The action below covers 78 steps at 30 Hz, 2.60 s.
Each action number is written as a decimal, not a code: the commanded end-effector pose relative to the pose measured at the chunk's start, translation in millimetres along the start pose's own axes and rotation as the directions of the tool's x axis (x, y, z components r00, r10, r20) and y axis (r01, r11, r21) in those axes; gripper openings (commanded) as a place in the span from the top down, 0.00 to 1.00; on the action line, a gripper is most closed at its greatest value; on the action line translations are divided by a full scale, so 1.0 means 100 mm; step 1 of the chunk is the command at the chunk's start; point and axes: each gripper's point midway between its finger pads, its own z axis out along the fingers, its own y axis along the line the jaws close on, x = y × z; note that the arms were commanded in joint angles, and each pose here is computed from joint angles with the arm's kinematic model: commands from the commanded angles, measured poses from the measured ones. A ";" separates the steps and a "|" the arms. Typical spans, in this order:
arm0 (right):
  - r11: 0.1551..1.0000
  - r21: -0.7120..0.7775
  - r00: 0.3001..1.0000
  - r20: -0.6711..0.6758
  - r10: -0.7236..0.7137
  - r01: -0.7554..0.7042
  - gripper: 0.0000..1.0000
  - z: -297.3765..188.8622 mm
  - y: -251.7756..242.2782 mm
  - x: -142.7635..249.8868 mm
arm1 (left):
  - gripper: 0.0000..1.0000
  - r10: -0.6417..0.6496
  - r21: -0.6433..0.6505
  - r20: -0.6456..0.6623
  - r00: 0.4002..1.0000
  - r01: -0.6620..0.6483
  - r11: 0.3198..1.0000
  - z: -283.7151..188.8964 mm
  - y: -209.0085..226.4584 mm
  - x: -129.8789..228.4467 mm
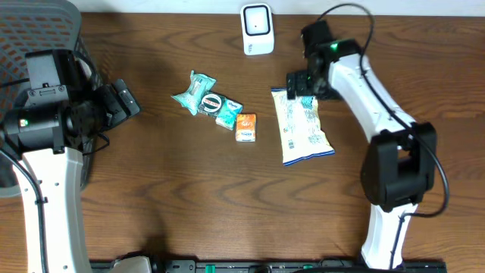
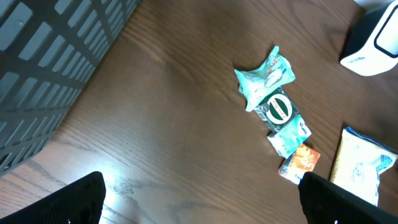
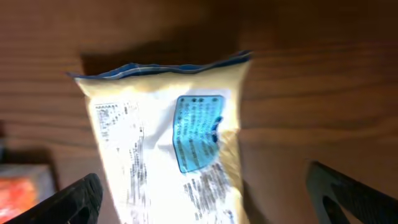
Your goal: Scan the item barcode
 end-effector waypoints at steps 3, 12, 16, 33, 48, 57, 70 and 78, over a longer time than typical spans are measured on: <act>0.997 0.022 0.996 0.044 0.072 -0.073 0.01 -0.31 -0.37 -0.15 | 0.02 -0.003 0.009 0.014 1.000 0.003 1.000 -0.05 -0.02 -0.05; 0.979 0.069 0.980 -0.031 0.196 -0.194 0.01 -0.30 -1.06 -0.03 | 0.02 -0.003 0.009 0.014 1.000 0.003 1.000 -0.05 -0.02 -0.05; 0.988 -0.022 0.986 -0.067 0.152 -0.154 0.01 -0.28 -1.14 0.00 | 0.02 -0.003 0.009 0.014 1.000 0.003 1.000 -0.05 -0.02 -0.05; 0.989 -0.055 0.986 -0.095 0.134 -0.140 0.02 -0.23 -1.28 0.08 | 0.02 -0.003 0.009 0.014 1.000 0.003 1.000 -0.05 -0.02 -0.05; 0.979 -0.199 0.995 -0.096 0.035 -0.053 0.02 -0.19 -1.05 0.08 | 0.02 -0.003 0.009 0.014 1.000 0.003 1.000 -0.05 -0.02 -0.05; 0.916 -0.401 0.993 -0.113 -0.038 -0.010 0.01 -0.10 -0.64 0.10 | 0.02 -0.003 0.009 0.014 1.000 0.003 1.000 -0.05 -0.02 -0.05; 0.884 -0.466 0.975 -0.213 -0.066 -0.041 0.01 0.27 -0.41 0.38 | 0.03 -0.003 0.009 0.014 1.000 0.003 1.000 -0.05 -0.02 -0.05; 0.822 -0.564 0.972 -0.227 -0.059 -0.082 0.01 0.55 -0.14 0.61 | 0.03 -0.003 0.009 0.014 1.000 0.003 1.000 -0.05 -0.02 -0.05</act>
